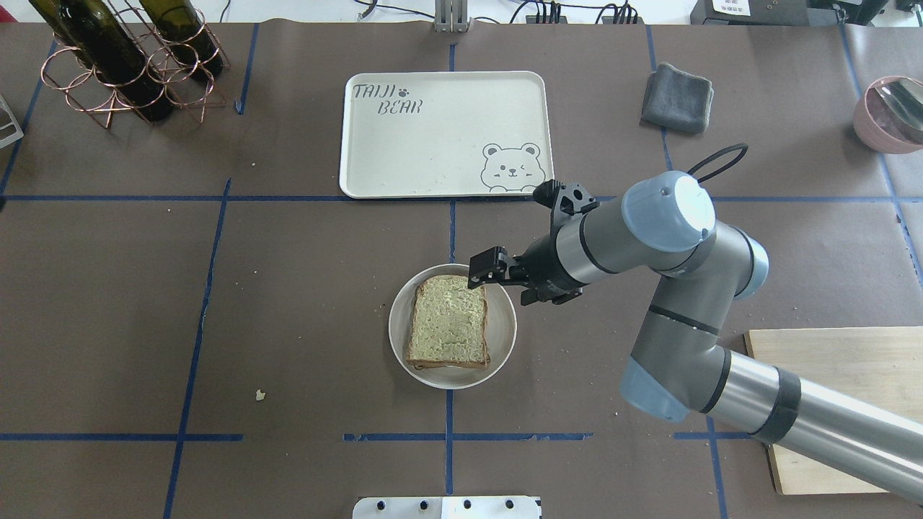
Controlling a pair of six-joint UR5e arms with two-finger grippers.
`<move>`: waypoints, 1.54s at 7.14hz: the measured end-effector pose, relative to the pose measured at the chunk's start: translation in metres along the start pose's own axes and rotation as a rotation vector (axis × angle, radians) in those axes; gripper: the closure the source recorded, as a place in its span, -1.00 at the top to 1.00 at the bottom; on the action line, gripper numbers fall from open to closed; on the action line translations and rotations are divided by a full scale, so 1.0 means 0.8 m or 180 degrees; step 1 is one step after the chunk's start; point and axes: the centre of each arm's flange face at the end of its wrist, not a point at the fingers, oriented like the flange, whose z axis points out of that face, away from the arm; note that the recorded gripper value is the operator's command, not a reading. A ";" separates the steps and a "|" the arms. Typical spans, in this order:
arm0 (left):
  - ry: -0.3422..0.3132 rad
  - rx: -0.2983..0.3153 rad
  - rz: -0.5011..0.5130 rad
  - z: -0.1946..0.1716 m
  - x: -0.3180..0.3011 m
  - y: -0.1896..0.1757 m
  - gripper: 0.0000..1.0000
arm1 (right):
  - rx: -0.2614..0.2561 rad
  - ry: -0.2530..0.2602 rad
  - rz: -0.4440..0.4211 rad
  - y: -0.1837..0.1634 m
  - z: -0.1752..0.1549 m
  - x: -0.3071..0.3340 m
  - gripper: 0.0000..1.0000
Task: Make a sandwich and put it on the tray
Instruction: 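Raise the right gripper away while the left gripper reaches to the plate rim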
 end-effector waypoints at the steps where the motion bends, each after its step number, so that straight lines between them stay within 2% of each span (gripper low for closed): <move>1: 0.0209 0.0031 -0.0182 0.055 0.075 0.005 0.86 | 0.0025 0.0065 0.0156 -0.045 -0.050 0.012 1.00; 3: 0.0576 0.0035 -0.0775 0.165 0.251 0.013 0.61 | 0.0081 0.0139 0.0324 -0.119 -0.145 0.069 1.00; 4: 0.0680 -0.0003 -0.1016 0.217 0.336 0.025 0.39 | 0.0078 0.0180 0.0251 -0.136 -0.171 0.104 1.00; 6: 0.0554 0.0075 -0.1216 0.295 0.465 0.047 -0.01 | 0.0067 0.0237 0.0164 -0.143 -0.183 0.137 1.00; 7: 0.0470 0.0088 -0.1238 0.312 0.503 0.049 -0.15 | 0.0067 0.0247 0.0158 -0.143 -0.183 0.142 1.00; 10: 0.0427 0.0070 -0.1232 0.332 0.539 0.048 -0.24 | 0.0075 0.0261 0.0146 -0.142 -0.179 0.143 1.00; 11: 0.0429 0.0057 -0.1225 0.336 0.545 0.048 -0.34 | 0.0073 0.0265 0.0145 -0.142 -0.178 0.144 1.00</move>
